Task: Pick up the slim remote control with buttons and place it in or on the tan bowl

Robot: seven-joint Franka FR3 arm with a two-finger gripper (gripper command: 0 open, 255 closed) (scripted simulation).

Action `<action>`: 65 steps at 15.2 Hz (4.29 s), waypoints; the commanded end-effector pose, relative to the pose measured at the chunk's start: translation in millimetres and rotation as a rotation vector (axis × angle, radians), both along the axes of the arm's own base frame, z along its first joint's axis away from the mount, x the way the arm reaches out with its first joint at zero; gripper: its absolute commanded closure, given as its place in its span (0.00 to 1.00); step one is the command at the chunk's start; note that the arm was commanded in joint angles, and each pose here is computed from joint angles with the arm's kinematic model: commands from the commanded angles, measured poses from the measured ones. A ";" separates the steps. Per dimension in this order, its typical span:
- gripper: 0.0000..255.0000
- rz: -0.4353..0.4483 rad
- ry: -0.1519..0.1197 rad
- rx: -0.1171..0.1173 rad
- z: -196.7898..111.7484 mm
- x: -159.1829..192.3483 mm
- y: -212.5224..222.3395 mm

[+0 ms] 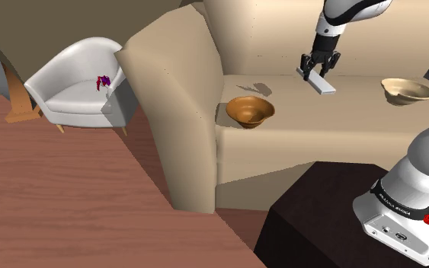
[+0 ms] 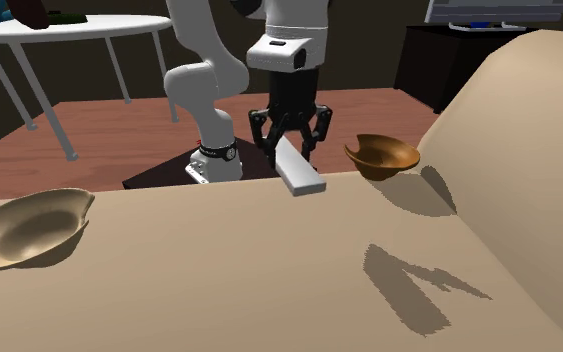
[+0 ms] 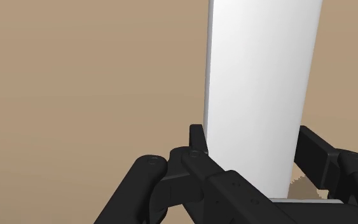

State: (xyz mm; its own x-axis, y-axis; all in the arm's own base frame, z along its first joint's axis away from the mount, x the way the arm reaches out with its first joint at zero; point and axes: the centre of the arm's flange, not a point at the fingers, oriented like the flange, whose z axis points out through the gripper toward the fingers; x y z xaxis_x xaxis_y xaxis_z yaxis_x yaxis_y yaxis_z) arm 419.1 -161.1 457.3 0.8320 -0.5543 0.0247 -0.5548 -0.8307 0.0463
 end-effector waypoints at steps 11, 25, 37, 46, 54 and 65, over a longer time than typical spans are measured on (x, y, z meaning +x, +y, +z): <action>1.00 0.000 0.000 0.000 62.4 1.1 -0.2; 1.00 0.000 0.000 0.000 71.0 -94.8 -126.3; 1.00 0.000 0.000 0.000 73.1 -190.6 -252.4; 1.00 0.000 0.000 0.000 74.7 -262.9 -347.4; 1.00 0.000 0.000 0.000 32.4 -262.9 -347.4; 1.00 0.000 0.000 0.000 -1.1 -262.9 -347.4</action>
State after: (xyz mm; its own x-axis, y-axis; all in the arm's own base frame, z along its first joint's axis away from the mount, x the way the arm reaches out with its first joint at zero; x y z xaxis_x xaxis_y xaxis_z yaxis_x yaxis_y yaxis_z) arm 156.2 -508.6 456.3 0.8320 -0.5542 0.0240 -0.5547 -0.8308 0.0462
